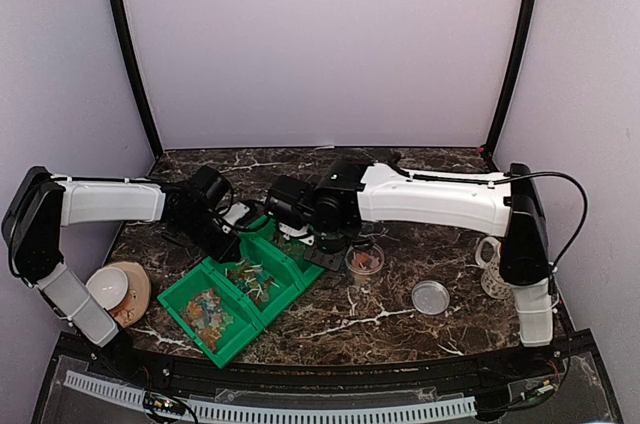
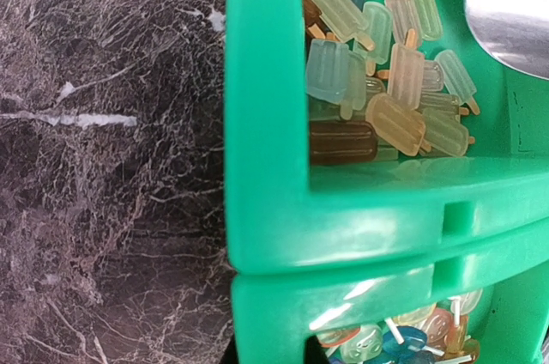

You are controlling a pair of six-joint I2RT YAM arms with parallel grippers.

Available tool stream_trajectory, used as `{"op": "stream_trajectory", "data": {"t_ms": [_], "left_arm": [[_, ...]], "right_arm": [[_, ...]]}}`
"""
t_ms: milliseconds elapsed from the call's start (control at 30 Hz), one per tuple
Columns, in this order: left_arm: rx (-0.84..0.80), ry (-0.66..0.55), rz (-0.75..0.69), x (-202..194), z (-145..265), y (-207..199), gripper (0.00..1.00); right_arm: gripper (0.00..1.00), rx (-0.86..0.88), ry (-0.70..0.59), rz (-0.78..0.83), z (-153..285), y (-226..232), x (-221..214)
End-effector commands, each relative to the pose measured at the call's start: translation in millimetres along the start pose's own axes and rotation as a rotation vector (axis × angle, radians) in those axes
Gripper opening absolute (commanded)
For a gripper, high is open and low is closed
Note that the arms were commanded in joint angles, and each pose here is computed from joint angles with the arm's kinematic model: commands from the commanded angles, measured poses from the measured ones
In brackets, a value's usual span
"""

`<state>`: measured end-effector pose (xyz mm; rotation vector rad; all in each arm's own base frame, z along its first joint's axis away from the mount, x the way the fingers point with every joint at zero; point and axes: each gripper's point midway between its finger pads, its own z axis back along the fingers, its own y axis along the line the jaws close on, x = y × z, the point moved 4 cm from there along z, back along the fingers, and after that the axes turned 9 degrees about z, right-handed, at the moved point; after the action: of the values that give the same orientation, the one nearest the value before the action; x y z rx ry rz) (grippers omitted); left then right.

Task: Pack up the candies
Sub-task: Scoop the fake candies from the plate.

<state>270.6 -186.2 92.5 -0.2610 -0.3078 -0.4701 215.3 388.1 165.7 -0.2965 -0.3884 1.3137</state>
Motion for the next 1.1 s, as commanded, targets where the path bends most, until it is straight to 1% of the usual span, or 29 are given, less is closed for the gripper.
{"op": "stream_trajectory", "data": {"t_ms": [0, 167, 433, 533, 700, 900, 1000, 1067], "left_arm": [[-0.04, -0.079, -0.016, 19, 18, -11, 0.0], [-0.03, -0.076, -0.016, 19, 16, -10, 0.0], [-0.027, -0.092, -0.019, 20, 18, -11, 0.0], [-0.026, -0.095, -0.018, 20, 17, -11, 0.0], [-0.018, -0.109, -0.02, 20, 20, -10, 0.0], [-0.011, -0.126, -0.03, 21, 22, -9, 0.0], [-0.015, -0.145, -0.043, 25, 25, -10, 0.0], [-0.011, -0.162, -0.056, 28, 28, -10, 0.0]], "right_arm": [[0.0, -0.051, 0.062, 0.079, -5, -8, 0], [0.0, -0.069, 0.07, 0.119, -14, -8, 10], [0.0, 0.018, 0.082, 0.216, -42, 13, 23], [0.0, 0.069, 0.059, 0.245, -53, 23, 32], [0.0, 0.173, -0.026, 0.263, -67, 42, 45], [0.0, 0.31, -0.086, 0.29, -81, 66, 38], [0.0, 0.376, -0.144, 0.308, -81, 75, 32], [0.0, 0.41, -0.161, 0.32, -80, 80, 29]]}}
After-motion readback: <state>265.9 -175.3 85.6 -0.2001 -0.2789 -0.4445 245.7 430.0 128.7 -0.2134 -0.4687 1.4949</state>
